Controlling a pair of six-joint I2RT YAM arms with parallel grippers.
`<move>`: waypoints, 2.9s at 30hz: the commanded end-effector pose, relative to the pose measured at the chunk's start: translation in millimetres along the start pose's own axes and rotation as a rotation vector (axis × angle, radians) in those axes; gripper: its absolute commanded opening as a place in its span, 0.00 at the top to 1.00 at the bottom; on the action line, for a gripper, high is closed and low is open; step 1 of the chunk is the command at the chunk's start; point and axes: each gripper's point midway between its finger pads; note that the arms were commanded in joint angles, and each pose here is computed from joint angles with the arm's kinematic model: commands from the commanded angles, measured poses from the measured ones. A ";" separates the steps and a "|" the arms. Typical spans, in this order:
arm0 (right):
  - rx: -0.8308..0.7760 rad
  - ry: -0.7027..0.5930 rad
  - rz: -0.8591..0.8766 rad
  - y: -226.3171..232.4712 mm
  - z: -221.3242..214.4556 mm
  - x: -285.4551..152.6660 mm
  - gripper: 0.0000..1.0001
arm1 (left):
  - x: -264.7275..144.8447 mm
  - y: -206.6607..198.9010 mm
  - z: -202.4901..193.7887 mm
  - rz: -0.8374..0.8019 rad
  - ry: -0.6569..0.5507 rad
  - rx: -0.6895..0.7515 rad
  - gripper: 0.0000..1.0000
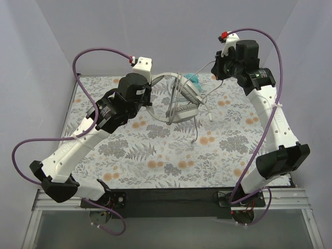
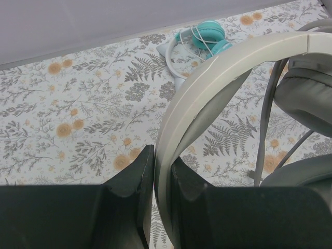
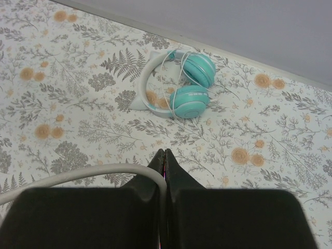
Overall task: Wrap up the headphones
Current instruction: Wrap the headphone cable with the right arm
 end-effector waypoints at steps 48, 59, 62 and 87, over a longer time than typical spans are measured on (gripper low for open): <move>-0.119 -0.036 0.182 43.8 4.8 56.3 0.99 | -25.2 -44.7 33.5 -0.283 -0.074 -0.132 1.00; -0.093 -0.073 0.189 46.7 17.1 62.6 0.99 | -16.4 -57.8 22.4 -0.320 -0.038 -0.121 1.00; -0.082 -0.069 0.196 46.9 13.2 68.9 0.99 | -16.1 -61.4 22.6 -0.337 -0.036 -0.120 1.00; 0.067 -0.218 0.816 120.0 -65.0 48.1 0.92 | -58.5 -46.5 95.7 -0.379 -0.213 -0.305 1.00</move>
Point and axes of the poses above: each gripper's point midway between its finger pads, its own x axis out along the fingers, its own y axis along the line the jaws close on, z = x × y, and after that the axes turned 10 degrees about x, right-handed
